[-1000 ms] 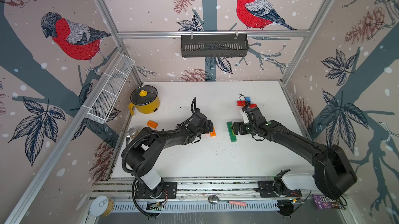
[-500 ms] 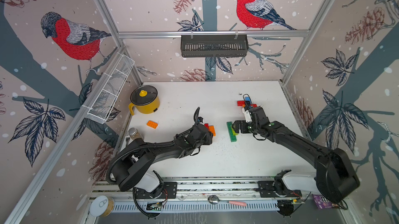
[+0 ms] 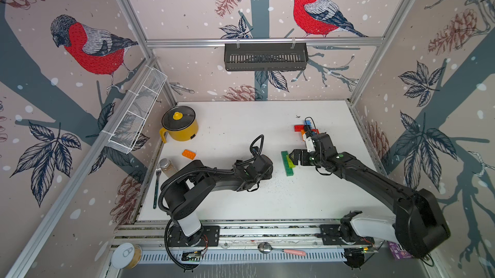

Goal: Assemble a small pinwheel with lego
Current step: Pick up the lego brick from the center of the board.

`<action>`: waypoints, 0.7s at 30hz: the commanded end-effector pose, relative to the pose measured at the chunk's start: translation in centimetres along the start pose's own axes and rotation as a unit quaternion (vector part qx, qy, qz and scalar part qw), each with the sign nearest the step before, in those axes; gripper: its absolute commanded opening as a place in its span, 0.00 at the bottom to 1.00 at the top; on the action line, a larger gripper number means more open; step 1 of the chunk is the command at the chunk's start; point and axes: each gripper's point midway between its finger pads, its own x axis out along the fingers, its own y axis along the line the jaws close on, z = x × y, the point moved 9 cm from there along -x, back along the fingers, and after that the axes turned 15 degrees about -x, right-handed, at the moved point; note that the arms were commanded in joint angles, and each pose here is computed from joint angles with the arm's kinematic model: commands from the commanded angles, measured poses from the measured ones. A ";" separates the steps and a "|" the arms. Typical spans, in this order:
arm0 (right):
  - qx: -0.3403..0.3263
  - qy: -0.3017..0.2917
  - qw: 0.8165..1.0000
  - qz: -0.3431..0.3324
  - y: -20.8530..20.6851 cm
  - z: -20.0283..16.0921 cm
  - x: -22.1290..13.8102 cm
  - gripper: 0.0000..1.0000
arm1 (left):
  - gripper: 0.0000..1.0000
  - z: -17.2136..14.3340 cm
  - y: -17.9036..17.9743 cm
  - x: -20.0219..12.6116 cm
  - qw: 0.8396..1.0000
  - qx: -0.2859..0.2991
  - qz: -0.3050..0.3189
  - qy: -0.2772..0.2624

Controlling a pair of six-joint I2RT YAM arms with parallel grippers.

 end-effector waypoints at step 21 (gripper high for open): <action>0.015 -0.013 1.000 0.014 -0.6 -0.1 -0.6 0.99 | 0.48 -1.3 0.0 2.0 0.987 0.054 0.143 -0.055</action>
